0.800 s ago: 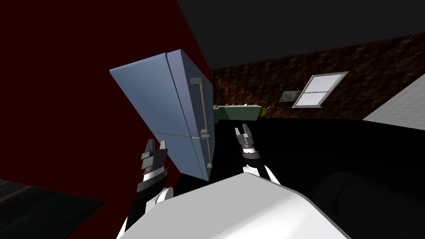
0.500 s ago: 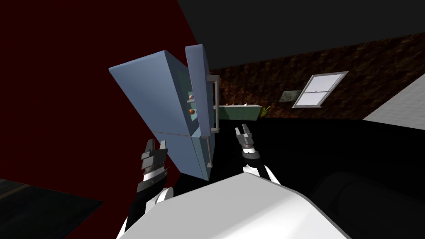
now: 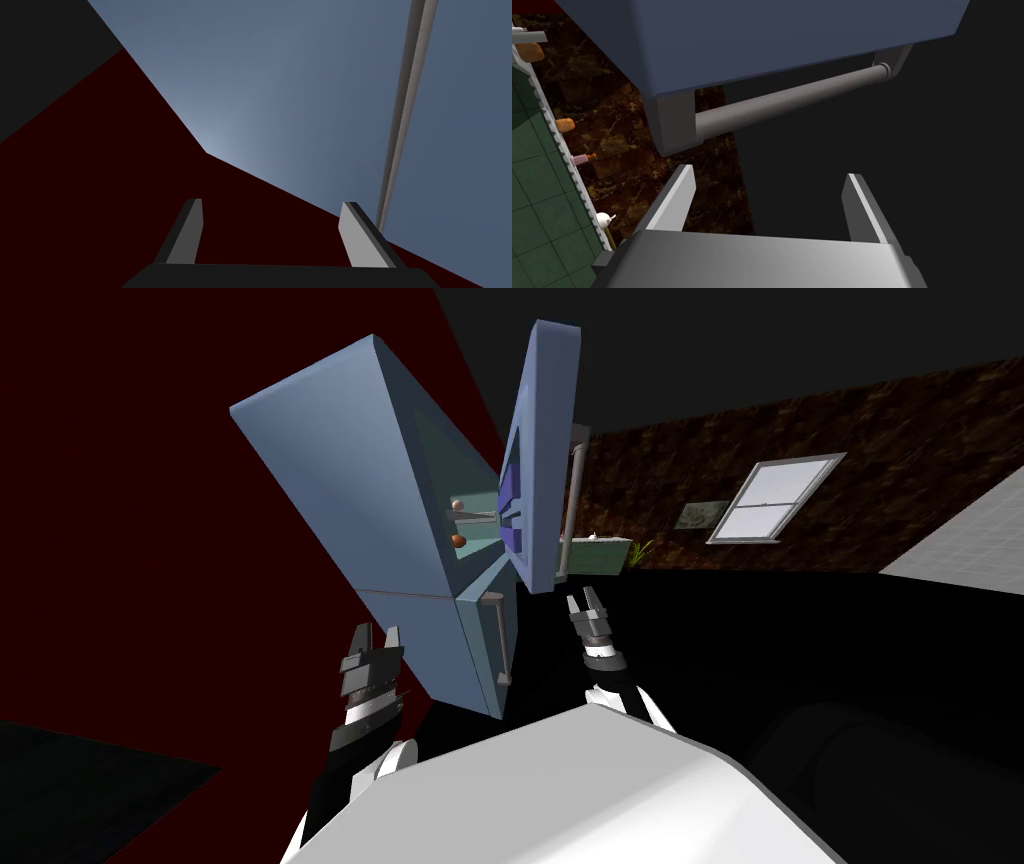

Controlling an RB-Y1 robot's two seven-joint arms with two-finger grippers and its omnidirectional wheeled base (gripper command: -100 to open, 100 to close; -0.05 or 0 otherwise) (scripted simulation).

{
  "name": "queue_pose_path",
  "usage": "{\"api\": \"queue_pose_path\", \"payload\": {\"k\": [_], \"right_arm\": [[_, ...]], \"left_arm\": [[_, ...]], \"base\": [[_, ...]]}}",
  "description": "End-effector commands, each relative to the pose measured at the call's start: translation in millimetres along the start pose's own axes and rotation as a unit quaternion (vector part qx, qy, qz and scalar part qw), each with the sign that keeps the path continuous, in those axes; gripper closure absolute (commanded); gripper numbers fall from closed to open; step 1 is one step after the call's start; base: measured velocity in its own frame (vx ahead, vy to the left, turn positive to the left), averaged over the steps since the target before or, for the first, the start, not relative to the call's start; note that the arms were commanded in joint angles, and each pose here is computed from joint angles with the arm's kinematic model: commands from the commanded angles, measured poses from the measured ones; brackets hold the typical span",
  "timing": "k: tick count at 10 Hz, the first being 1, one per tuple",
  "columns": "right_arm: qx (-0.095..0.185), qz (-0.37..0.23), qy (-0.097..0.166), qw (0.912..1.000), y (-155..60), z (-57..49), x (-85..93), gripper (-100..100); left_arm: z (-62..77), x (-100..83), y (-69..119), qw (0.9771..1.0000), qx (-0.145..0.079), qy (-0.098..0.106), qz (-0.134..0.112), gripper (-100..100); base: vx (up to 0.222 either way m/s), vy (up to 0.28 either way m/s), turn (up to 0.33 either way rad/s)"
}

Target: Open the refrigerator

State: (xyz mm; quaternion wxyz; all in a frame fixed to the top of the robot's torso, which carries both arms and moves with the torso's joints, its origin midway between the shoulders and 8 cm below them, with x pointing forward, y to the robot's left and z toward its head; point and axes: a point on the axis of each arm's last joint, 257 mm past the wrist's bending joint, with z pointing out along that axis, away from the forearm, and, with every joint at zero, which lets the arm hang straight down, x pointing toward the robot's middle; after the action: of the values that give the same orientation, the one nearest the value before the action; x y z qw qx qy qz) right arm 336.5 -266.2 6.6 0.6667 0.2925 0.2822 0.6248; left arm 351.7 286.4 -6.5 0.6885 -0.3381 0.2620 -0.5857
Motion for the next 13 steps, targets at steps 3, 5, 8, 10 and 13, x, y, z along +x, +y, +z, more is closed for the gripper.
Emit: {"api": "queue_pose_path", "payload": {"k": [3,5,8,10,13], "right_arm": [[0.0,0.0,0.0,1.0,0,-0.1,0.0,0],[0.0,0.0,0.0,1.0,0,-0.1,0.0,0],[0.0,0.0,0.0,1.0,0,-0.1,0.0,0],[0.0,0.0,0.0,1.0,0,-0.1,0.0,0],[0.0,0.0,0.0,1.0,0,-0.1,0.0,0]], "left_arm": [[3.5,8.0,1.7,0.9993,-0.005,0.034,0.012,-100],[8.5,15.0,3.8,0.998,-0.012,0.059,0.02,-100],[18.9,25.2,7.0,0.9957,-0.024,0.085,0.028,-100],[27.4,31.8,8.0,0.9942,-0.032,0.098,0.03,-100],[36.5,38.6,11.2,0.9926,-0.045,0.108,0.032,-100]], "base": [[0.002,-0.017,0.018],[0.006,-0.059,0.041],[0.008,-0.095,0.062],[0.009,-0.133,0.082],[0.003,-0.098,0.055]]}}
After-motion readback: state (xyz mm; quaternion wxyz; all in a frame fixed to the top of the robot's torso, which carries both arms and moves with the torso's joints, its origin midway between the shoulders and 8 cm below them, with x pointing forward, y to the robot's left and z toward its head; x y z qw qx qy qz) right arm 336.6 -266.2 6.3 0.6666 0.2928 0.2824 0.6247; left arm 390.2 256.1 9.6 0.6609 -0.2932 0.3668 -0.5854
